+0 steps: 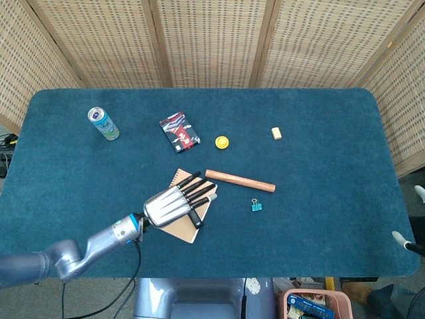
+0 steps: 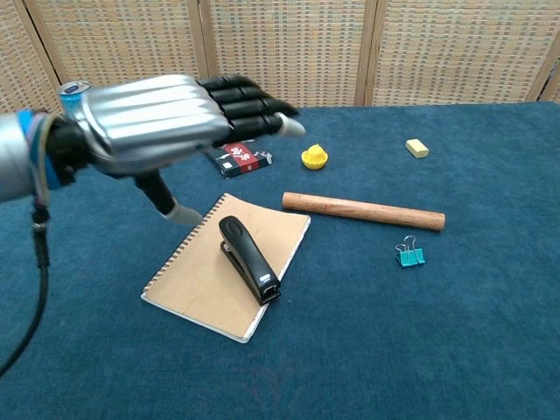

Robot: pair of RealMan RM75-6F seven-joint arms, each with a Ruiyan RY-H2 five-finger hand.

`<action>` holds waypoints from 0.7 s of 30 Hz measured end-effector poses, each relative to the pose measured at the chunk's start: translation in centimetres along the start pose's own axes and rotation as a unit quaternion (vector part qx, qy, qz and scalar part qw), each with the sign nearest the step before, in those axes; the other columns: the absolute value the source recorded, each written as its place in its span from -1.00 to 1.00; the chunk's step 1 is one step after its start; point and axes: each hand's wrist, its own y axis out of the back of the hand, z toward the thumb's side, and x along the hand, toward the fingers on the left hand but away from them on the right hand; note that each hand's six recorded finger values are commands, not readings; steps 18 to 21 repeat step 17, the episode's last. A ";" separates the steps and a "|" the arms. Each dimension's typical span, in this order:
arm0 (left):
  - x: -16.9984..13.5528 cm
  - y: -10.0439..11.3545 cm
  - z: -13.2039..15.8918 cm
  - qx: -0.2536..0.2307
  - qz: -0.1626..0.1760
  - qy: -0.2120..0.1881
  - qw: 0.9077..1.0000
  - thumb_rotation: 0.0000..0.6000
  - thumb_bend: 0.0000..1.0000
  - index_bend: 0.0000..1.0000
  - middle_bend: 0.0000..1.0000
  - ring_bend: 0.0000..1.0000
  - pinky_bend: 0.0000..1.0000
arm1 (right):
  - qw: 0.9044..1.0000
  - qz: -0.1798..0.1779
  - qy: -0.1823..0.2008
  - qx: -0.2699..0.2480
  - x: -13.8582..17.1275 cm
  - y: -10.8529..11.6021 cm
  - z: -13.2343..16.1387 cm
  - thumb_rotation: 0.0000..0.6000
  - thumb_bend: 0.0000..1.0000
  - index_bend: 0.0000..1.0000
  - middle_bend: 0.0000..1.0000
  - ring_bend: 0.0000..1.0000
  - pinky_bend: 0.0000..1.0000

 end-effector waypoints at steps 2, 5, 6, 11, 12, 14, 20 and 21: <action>-2.3 0.9 -2.2 -0.006 0.010 0.040 0.999 1.00 -1.00 -1.00 -1.00 -1.00 -1.00 | 1.000 0.000 0.002 0.000 0.1 0.0 0.1 1.00 -1.00 -1.00 -1.00 -1.00 -1.00; -6.5 1.3 -5.5 -0.028 0.012 0.116 0.993 1.00 -1.00 -1.00 -1.00 -1.00 -1.00 | 1.000 0.002 0.005 0.000 0.2 0.0 0.3 1.00 -1.00 -1.00 -1.00 -1.00 -1.00; -8.0 1.3 -6.4 -0.038 0.010 0.142 0.989 1.00 -1.00 -1.00 -1.00 -1.00 -1.00 | 1.000 0.002 0.005 0.001 0.2 -0.1 0.3 1.00 -1.00 -1.00 -1.00 -1.00 -1.00; -16.8 0.3 -10.1 -0.122 0.001 0.293 0.948 1.00 -1.00 -1.00 -1.00 -1.00 -1.00 | 1.000 0.003 0.007 0.005 0.3 -0.2 0.4 1.00 -1.00 -1.00 -1.00 -1.00 -1.00; -18.4 0.0 -10.5 -0.138 0.000 0.322 0.937 1.00 -1.00 -1.00 -1.00 -1.00 -1.00 | 1.000 0.004 0.008 0.006 0.3 -0.3 0.4 1.00 -1.00 -1.00 -1.00 -1.00 -1.00; -21.9 -0.8 -10.9 -0.166 -0.011 0.387 0.907 1.00 -1.00 -1.00 -1.00 -1.00 -1.00 | 1.000 0.004 0.008 0.008 0.3 -0.3 0.5 1.00 -1.00 -1.00 -1.00 -1.00 -1.00; -25.9 -1.4 -10.9 -0.182 -0.027 0.462 0.868 1.00 -1.00 -1.00 -1.00 -1.00 -1.00 | 1.000 0.004 0.009 0.010 0.3 -0.4 0.5 1.00 -1.00 -1.00 -1.00 -1.00 -1.00; -25.9 -1.4 -10.9 -0.182 -0.027 0.462 0.868 1.00 -1.00 -1.00 -1.00 -1.00 -1.00 | 1.000 0.004 0.009 0.010 0.3 -0.4 0.5 1.00 -1.00 -1.00 -1.00 -1.00 -1.00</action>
